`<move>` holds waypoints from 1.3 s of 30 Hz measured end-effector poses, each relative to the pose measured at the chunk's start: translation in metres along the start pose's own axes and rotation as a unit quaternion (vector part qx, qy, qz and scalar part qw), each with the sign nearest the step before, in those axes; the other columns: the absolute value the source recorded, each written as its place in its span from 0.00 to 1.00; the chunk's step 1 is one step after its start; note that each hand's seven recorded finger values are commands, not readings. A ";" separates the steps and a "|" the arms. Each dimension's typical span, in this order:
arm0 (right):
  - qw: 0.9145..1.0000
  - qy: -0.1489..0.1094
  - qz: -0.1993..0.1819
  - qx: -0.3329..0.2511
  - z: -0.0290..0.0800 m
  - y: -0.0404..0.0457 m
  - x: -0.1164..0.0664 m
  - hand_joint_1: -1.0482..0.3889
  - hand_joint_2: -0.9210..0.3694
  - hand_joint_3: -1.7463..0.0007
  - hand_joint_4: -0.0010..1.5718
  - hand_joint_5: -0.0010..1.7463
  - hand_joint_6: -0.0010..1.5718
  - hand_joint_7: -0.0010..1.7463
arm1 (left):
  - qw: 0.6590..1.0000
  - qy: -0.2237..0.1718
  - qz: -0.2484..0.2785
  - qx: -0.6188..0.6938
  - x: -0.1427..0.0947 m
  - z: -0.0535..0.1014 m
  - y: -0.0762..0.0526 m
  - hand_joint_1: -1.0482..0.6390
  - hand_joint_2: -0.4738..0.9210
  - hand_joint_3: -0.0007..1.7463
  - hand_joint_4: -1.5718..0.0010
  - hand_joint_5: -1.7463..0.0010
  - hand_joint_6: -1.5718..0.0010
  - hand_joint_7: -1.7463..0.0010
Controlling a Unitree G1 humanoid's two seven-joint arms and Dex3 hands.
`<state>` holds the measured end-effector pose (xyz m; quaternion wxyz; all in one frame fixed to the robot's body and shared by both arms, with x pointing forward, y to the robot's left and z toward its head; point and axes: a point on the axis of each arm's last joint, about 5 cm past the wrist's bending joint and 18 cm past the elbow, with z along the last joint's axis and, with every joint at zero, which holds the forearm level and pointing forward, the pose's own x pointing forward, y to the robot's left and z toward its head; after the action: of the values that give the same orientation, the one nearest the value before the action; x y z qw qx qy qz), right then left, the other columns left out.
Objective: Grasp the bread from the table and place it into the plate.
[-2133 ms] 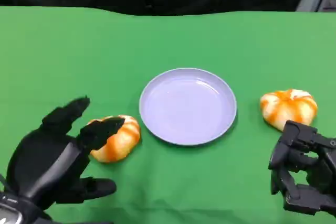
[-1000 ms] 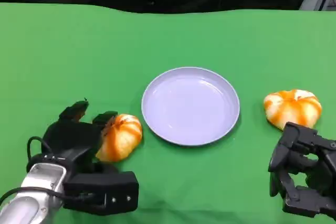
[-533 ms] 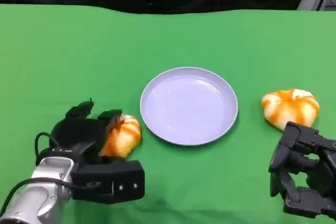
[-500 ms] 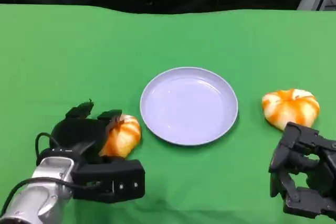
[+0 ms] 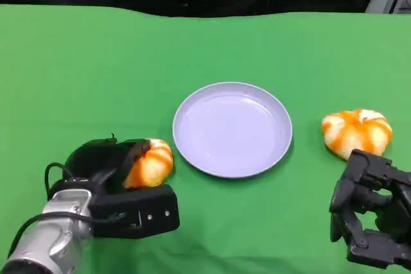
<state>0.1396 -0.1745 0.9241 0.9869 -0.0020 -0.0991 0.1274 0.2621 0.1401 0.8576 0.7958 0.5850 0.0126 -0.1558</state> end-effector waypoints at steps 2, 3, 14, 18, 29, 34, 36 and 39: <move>1.000 0.001 -0.001 0.000 0.000 0.0000 0.000 0.73 0.22 0.34 0.52 1.00 0.42 0.91 | 1.000 0.002 -0.001 -0.004 0.000 0.000 0.000 0.19 1.00 0.31 0.76 0.97 0.71 0.99; 1.000 0.001 -0.001 0.000 0.000 0.0001 -0.001 0.73 0.22 0.34 0.52 1.00 0.42 0.91 | 1.000 0.003 -0.001 -0.006 0.000 0.000 -0.001 0.19 1.00 0.31 0.76 0.98 0.71 0.99; 1.000 0.003 -0.002 -0.002 0.001 0.0003 -0.001 0.73 0.21 0.35 0.51 1.00 0.42 0.91 | 0.997 -0.005 0.075 -0.029 0.001 0.003 -0.009 0.56 1.00 0.12 0.47 0.64 0.39 0.94; 1.000 0.004 -0.004 -0.002 0.000 0.0003 -0.001 0.74 0.21 0.36 0.51 1.00 0.42 0.90 | 0.983 -0.039 0.168 -0.070 -0.003 -0.001 -0.014 0.55 0.87 0.40 0.50 0.08 0.31 0.55; 1.000 0.004 -0.002 -0.003 0.000 -0.0001 -0.001 0.74 0.20 0.37 0.50 1.00 0.41 0.90 | 0.945 -0.087 0.300 -0.093 0.001 -0.002 0.023 0.54 0.73 0.59 0.49 0.00 0.53 0.08; 1.000 0.004 -0.004 -0.004 0.000 -0.0003 -0.002 0.75 0.19 0.38 0.50 1.00 0.42 0.90 | 0.935 -0.119 0.323 -0.090 0.005 0.013 0.042 0.55 0.72 0.62 0.49 0.00 0.55 0.05; 1.000 0.003 -0.004 -0.004 0.001 -0.0003 -0.002 0.75 0.19 0.38 0.50 1.00 0.42 0.90 | 0.933 -0.128 0.323 -0.093 0.006 0.018 0.045 0.56 0.72 0.62 0.49 0.00 0.55 0.04; 1.000 0.002 -0.004 -0.004 0.001 -0.0003 -0.002 0.74 0.19 0.39 0.50 1.00 0.42 0.90 | 0.934 -0.129 0.320 -0.094 0.006 0.020 0.046 0.56 0.73 0.55 0.50 0.00 0.51 0.12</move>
<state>0.1380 -0.1753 0.9244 0.9875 -0.0060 -0.0981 0.1234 0.2766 0.1317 0.9050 0.8496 0.4556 -0.2635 0.0350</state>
